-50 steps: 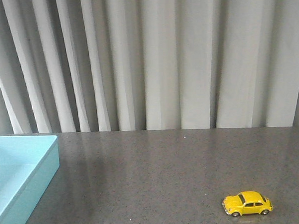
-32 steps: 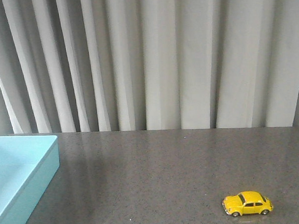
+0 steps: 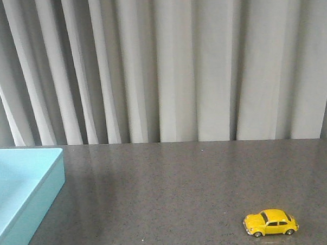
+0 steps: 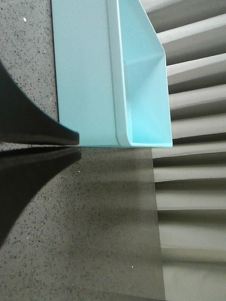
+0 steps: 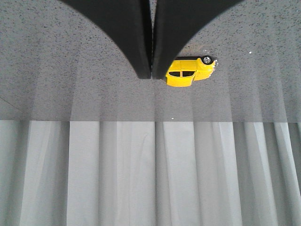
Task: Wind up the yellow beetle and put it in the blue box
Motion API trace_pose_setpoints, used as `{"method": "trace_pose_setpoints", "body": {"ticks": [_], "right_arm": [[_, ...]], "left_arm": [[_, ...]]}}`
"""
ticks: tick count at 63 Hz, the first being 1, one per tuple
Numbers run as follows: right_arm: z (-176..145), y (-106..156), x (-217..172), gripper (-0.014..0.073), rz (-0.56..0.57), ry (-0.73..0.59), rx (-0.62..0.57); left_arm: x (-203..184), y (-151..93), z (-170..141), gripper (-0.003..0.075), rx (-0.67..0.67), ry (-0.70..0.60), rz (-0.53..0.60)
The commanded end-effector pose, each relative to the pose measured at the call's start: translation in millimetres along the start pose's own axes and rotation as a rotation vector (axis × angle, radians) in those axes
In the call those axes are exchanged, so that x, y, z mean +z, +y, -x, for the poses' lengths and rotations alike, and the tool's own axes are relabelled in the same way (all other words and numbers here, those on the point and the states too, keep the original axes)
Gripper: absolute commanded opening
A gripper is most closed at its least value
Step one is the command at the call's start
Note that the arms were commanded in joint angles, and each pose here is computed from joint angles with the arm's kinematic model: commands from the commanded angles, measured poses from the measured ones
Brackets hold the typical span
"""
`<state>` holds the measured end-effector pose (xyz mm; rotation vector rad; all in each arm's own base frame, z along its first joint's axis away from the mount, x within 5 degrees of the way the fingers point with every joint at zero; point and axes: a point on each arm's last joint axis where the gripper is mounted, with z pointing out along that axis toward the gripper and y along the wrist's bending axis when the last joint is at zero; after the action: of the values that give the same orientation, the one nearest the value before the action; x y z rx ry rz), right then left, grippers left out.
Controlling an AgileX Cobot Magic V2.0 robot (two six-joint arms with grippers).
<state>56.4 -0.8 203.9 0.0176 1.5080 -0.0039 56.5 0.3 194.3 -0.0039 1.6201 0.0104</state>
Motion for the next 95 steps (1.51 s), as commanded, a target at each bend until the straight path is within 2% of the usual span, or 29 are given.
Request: {"method": "trace_pose_setpoints", "body": {"ticks": [1,48,54,62,71,77,83,89,95], "right_arm": [[6,0,-1,-0.0004,0.004,-0.082,-0.011],[9,0,-1,-0.0004,0.005,-0.099,0.008],[24,0,-3,-0.0004,0.004,-0.112,0.08],[61,1,-9,-0.0004,0.006,-0.115,0.072],[103,1,-7,-0.0004,0.0,-0.048,0.052],[132,1,1,-0.0004,-0.007,-0.004,0.036],[153,1,15,-0.0004,-0.011,0.058,0.033],[166,0,34,-0.0004,-0.016,0.13,0.022],[161,-1,53,-0.0004,-0.026,0.25,0.004]], "left_arm": [[-2,0,10,-0.0005,-0.012,-0.095,-0.003],[-3,0,16,-0.0005,-0.015,-0.125,-0.003],[-8,1,37,-0.0005,-0.063,-0.237,-0.004],[-24,1,83,-0.0005,-0.055,-0.387,-0.005],[-33,1,133,-0.0005,-0.047,-0.43,-0.009],[-28,0,167,-0.0005,-0.037,-0.392,-0.011],[-13,0,194,-0.0005,-0.025,-0.293,-0.015],[8,-1,207,-0.0005,-0.023,-0.145,-0.023],[34,-2,205,-0.0005,-0.023,0.027,-0.03]]}}
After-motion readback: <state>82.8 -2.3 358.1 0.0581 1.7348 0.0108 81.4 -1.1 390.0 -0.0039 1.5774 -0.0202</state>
